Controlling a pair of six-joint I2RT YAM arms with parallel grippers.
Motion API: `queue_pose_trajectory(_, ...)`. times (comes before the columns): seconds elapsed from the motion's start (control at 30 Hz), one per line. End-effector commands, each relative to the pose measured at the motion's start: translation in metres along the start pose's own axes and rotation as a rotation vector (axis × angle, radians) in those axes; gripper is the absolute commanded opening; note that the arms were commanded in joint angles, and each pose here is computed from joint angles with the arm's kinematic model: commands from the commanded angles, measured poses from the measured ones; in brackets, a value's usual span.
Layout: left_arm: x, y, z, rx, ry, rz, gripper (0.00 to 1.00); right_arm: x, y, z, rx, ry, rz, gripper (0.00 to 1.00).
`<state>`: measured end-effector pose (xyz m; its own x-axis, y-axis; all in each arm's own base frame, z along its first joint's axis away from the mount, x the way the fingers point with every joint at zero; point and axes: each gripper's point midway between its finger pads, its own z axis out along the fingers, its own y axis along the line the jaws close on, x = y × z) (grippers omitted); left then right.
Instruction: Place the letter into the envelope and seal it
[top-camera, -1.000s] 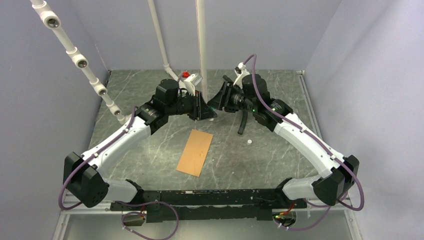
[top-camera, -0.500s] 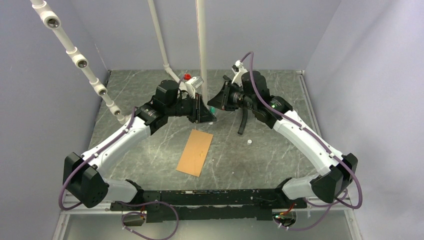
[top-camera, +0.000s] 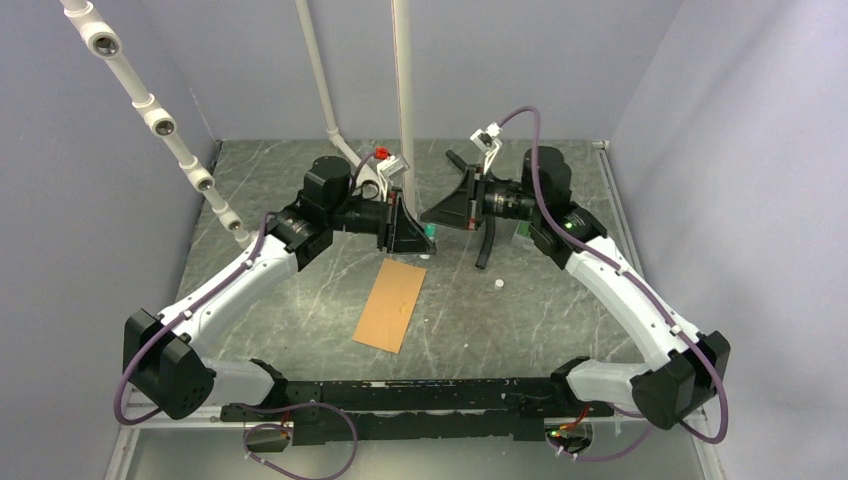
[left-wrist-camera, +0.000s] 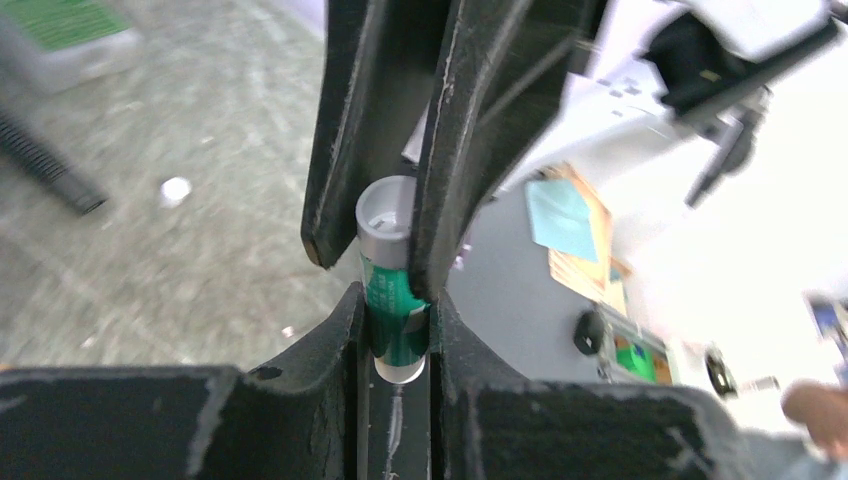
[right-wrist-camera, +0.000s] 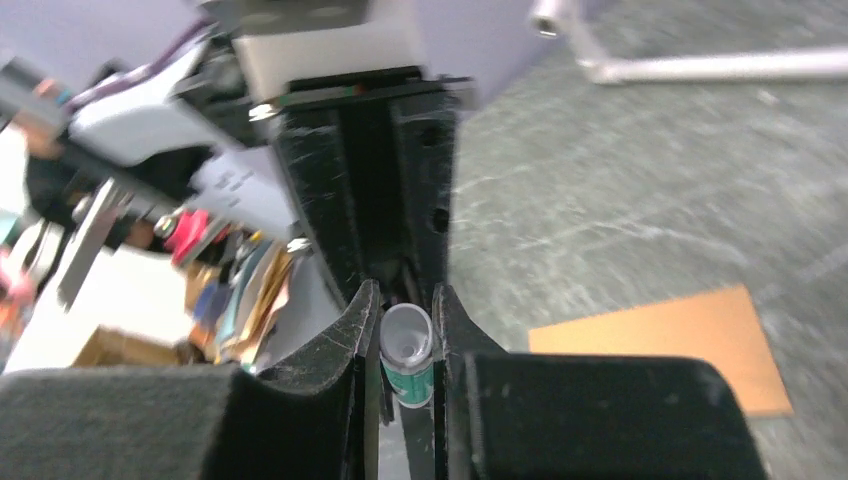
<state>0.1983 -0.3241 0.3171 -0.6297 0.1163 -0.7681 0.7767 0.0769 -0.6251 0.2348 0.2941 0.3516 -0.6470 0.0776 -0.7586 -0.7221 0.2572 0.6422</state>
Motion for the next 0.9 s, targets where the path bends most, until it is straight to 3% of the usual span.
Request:
queue_pose_trajectory(0.0, 0.0, -0.074, -0.021, 0.317, 0.037, 0.213, 0.02, 0.007, 0.093, -0.032, -0.483, 0.083, -0.317, 0.0)
queue_pose_trajectory(0.07, 0.0, -0.081, -0.025, 0.342, 0.042, 0.235, 0.02, 0.01, 0.099, -0.035, -0.505, 0.107, -0.35, 0.0)
queue_pose_trajectory(0.17, -0.006, -0.078, -0.023, 0.308, 0.014, 0.242, 0.03, -0.012, 0.073, -0.02, -0.293, 0.04, -0.299, 0.0)
queue_pose_trajectory(0.2, -0.01, -0.069, -0.019, 0.254, -0.011, 0.229, 0.02, -0.023, 0.054, -0.013, -0.159, 0.002, -0.232, 0.09)
queue_pose_trajectory(0.27, -0.018, -0.038, -0.013, 0.076, -0.057, 0.197, 0.02, -0.055, 0.005, -0.006, 0.181, -0.122, -0.05, 0.43)
queue_pose_trajectory(0.3, -0.021, -0.019, -0.012, -0.029, -0.078, 0.171, 0.02, -0.062, -0.024, -0.01, 0.358, -0.174, 0.072, 0.53)
queue_pose_trajectory(0.33, -0.025, 0.0, -0.012, -0.127, -0.103, 0.16, 0.02, -0.065, -0.042, -0.014, 0.474, -0.219, 0.177, 0.59)
queue_pose_trajectory(0.4, -0.034, 0.031, -0.017, -0.297, -0.158, 0.135, 0.02, -0.069, -0.058, -0.016, 0.581, -0.292, 0.213, 0.65)
queue_pose_trajectory(0.53, -0.04, 0.044, -0.02, -0.366, -0.203, 0.135, 0.02, -0.071, -0.053, -0.008, 0.611, -0.307, 0.158, 0.68)
queue_pose_trajectory(0.87, -0.035, 0.049, -0.015, -0.356, -0.185, 0.098, 0.02, -0.056, -0.041, 0.02, 0.477, -0.199, 0.131, 0.64)
